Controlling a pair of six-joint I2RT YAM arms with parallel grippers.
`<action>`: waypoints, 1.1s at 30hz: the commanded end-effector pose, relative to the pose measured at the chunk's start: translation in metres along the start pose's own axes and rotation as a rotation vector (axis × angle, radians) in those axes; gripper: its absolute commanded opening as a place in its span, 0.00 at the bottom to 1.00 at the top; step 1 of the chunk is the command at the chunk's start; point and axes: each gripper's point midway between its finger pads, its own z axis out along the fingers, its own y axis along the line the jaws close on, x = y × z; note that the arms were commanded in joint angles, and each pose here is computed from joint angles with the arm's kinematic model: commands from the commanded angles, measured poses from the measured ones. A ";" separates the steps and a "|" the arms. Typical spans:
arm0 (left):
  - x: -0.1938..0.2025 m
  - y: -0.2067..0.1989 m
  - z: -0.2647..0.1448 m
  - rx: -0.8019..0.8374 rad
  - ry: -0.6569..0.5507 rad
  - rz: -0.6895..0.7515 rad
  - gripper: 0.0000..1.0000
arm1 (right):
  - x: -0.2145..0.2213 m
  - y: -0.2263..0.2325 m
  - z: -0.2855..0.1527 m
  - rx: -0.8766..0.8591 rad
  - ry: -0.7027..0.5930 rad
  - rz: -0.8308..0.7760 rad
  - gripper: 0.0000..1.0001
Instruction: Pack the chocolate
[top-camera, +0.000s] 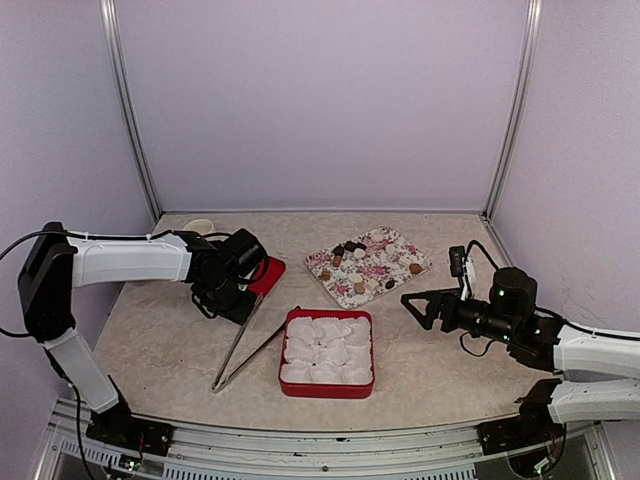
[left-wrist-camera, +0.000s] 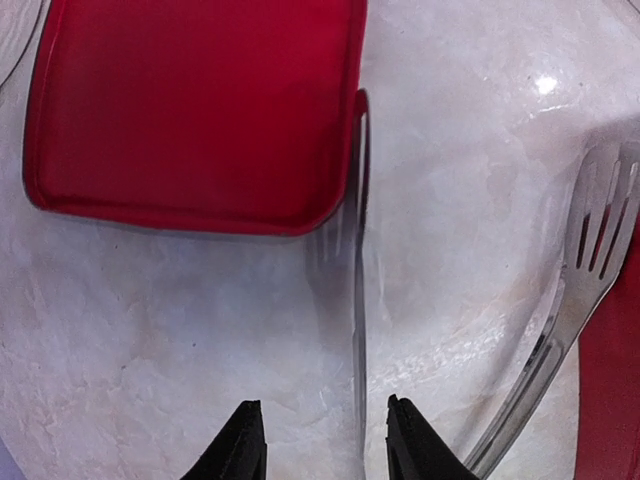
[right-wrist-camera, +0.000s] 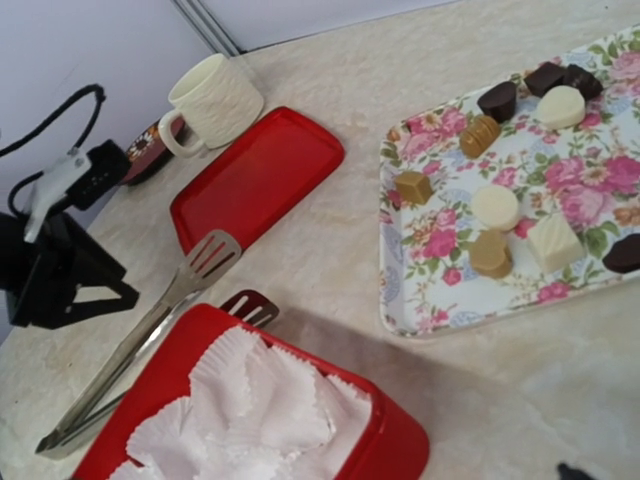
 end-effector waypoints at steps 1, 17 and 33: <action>-0.020 -0.017 0.008 0.060 -0.036 0.030 0.40 | 0.001 -0.003 -0.002 -0.002 -0.003 0.011 1.00; -0.005 -0.009 0.046 0.022 0.031 0.033 0.21 | 0.007 -0.006 0.002 0.001 0.019 0.025 1.00; -0.020 0.008 0.010 0.091 -0.071 -0.088 0.00 | 0.000 0.001 0.009 -0.021 0.028 0.018 1.00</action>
